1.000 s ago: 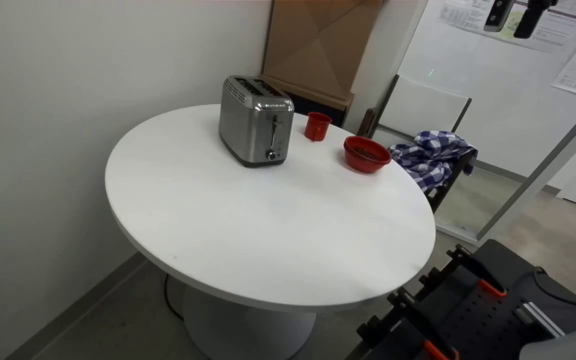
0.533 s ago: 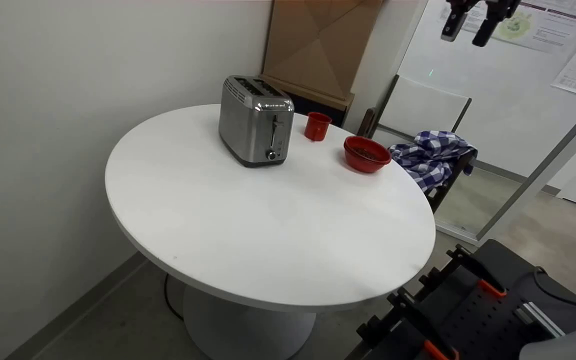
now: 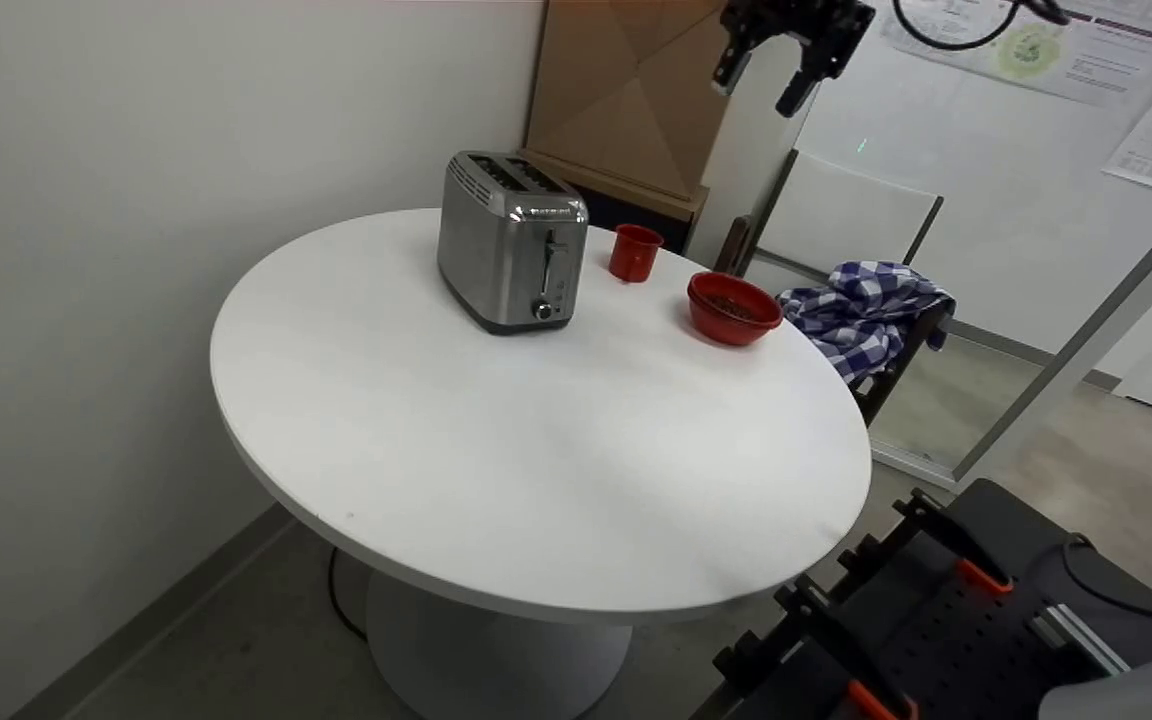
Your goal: Push the lever on the toaster downwards.
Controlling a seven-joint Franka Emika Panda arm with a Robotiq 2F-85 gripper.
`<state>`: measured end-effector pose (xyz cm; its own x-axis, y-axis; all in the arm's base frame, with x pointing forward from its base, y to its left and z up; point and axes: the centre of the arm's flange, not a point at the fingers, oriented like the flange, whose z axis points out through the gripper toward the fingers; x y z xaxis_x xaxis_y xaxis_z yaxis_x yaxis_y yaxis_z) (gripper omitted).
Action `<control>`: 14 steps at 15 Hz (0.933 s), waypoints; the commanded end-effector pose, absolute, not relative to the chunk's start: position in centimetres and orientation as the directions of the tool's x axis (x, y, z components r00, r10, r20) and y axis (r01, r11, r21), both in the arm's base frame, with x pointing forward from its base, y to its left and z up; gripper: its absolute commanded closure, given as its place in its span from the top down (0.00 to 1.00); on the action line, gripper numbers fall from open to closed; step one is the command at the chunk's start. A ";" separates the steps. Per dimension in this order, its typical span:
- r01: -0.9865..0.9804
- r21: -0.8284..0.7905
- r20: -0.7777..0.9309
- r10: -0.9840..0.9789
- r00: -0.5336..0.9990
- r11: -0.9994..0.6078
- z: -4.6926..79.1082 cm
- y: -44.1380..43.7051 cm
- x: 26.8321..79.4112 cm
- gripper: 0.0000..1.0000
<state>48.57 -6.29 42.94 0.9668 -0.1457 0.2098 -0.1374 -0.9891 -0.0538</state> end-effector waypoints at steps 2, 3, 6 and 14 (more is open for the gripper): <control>-0.072 -0.062 0.245 -0.085 0.966 -0.995 40.5 -4.9 55.4 0.75; -0.058 -0.056 0.242 -0.070 0.968 -0.997 39.6 -4.4 56.4 0.74; -0.033 -0.051 0.230 -0.044 0.972 -0.998 37.3 -2.5 58.5 0.53; -0.009 -0.008 0.215 -0.011 0.977 -1.000 31.8 -1.0 62.2 0.00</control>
<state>60.07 -1.22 33.24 0.9786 -0.0237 0.2045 -0.0180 -0.9994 -0.0301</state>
